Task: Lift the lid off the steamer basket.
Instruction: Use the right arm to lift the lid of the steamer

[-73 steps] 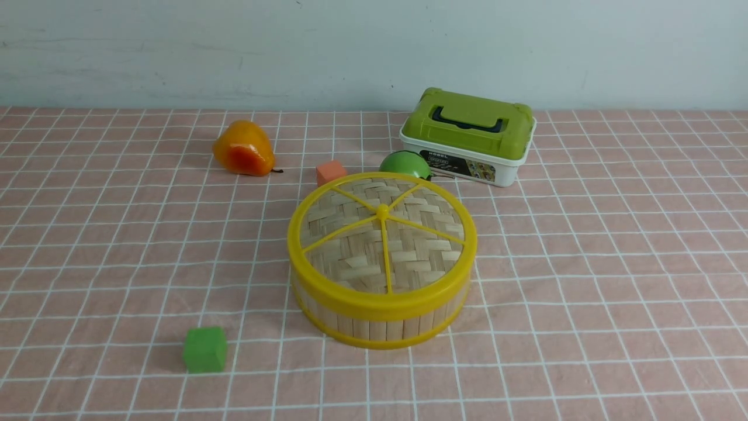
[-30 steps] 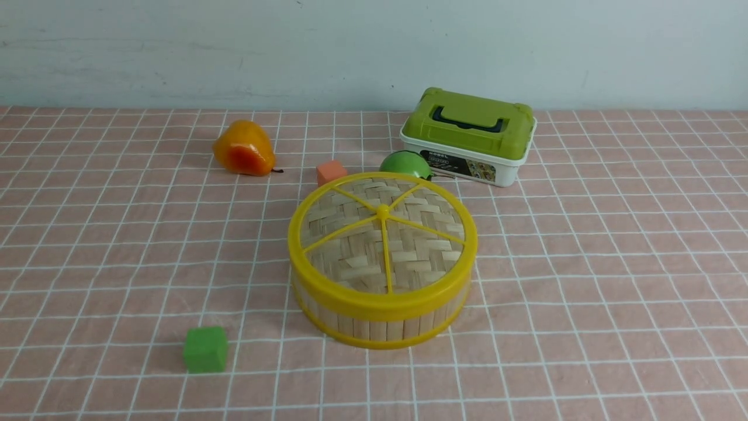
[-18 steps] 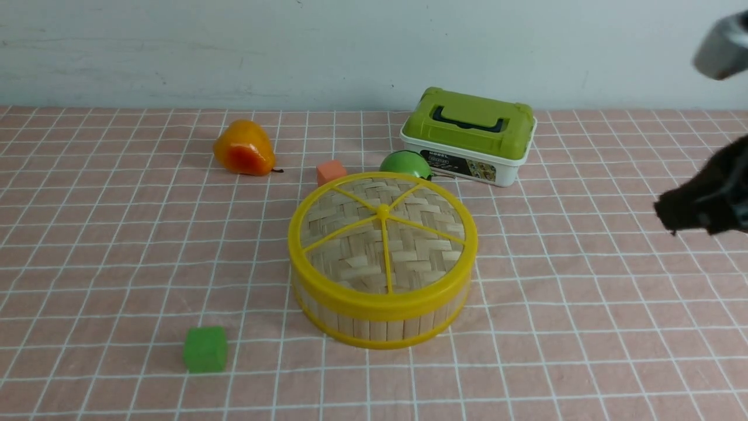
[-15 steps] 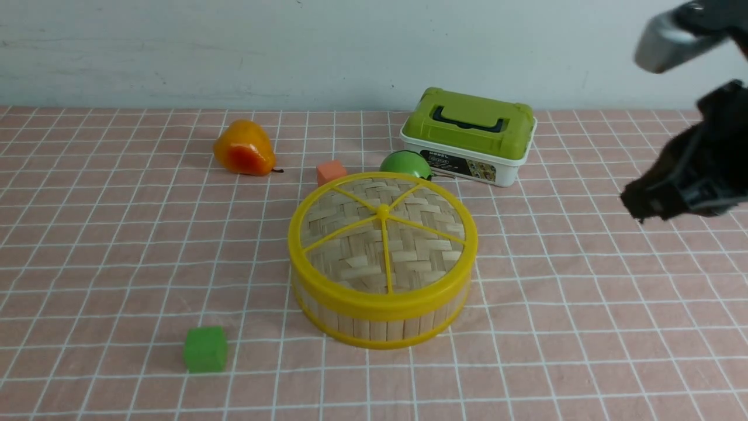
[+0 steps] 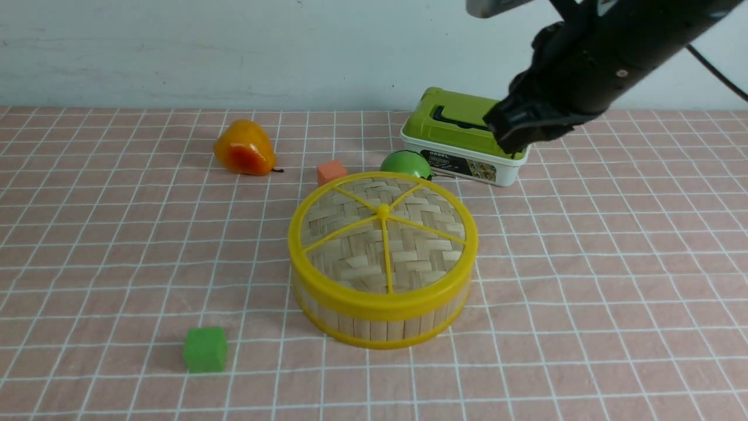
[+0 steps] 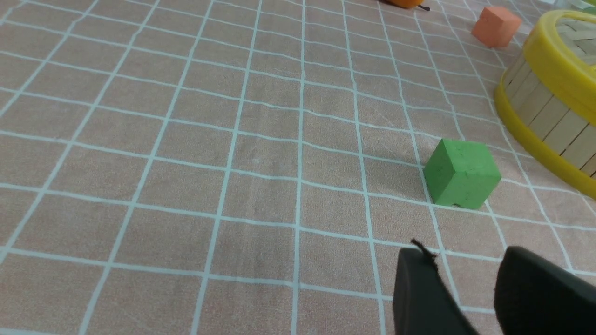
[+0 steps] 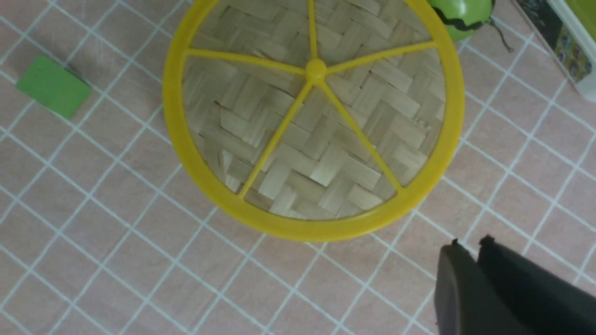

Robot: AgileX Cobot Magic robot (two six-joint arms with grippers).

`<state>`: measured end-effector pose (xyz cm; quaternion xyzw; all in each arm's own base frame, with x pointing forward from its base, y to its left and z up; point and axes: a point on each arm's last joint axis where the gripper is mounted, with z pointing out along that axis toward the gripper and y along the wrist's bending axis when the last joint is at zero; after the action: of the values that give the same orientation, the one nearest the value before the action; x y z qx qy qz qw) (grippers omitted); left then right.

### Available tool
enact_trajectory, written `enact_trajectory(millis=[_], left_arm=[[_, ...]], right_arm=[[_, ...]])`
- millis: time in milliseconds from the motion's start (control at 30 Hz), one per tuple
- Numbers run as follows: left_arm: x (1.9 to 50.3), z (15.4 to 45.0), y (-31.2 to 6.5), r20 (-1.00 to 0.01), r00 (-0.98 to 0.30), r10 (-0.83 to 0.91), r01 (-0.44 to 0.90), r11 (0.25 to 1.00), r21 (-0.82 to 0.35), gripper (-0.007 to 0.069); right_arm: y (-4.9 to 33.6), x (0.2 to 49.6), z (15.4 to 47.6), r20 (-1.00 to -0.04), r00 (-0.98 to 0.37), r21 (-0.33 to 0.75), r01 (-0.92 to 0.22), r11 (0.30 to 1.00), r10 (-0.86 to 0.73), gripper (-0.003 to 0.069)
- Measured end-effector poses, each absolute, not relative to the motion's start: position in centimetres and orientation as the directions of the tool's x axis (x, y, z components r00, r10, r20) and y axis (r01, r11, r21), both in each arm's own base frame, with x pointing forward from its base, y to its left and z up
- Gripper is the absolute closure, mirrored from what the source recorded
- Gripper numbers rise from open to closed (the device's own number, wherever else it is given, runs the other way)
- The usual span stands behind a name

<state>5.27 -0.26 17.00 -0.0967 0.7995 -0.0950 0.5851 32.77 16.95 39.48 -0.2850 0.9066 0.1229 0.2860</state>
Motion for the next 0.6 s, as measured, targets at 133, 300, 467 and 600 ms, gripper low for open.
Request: enact_trajectory(millis=[133,300,467,600], left_arm=[[5.3,17.0,-0.3,-0.917,-0.297,-0.265,-0.043,0.963,-0.264,0.0386],[5.3,17.0,-0.3,-0.917,-0.297,-0.265,-0.043,0.963,-0.264,0.0386],[5.3,17.0,-0.3,-0.917,-0.297,-0.265,-0.043,0.963,-0.264,0.0386],[5.3,17.0,-0.3,-0.917,-0.297,-0.266,-0.043,0.963,-0.265,0.0386]], right_arm=[[18.5,35.2,38.5,-0.561,-0.699,0.110,-0.593,0.798,-0.443,0.0585],[20.9,36.9,37.0,-0.543,-0.698,0.127,-0.618,0.776,-0.466,0.0538],[24.4,38.0,34.9,-0.521,-0.684,0.095,-0.641,0.761,-0.511,0.0440],[25.5,39.3,33.0,-0.499,-0.707,0.079,-0.614,0.785,-0.502,0.0341]])
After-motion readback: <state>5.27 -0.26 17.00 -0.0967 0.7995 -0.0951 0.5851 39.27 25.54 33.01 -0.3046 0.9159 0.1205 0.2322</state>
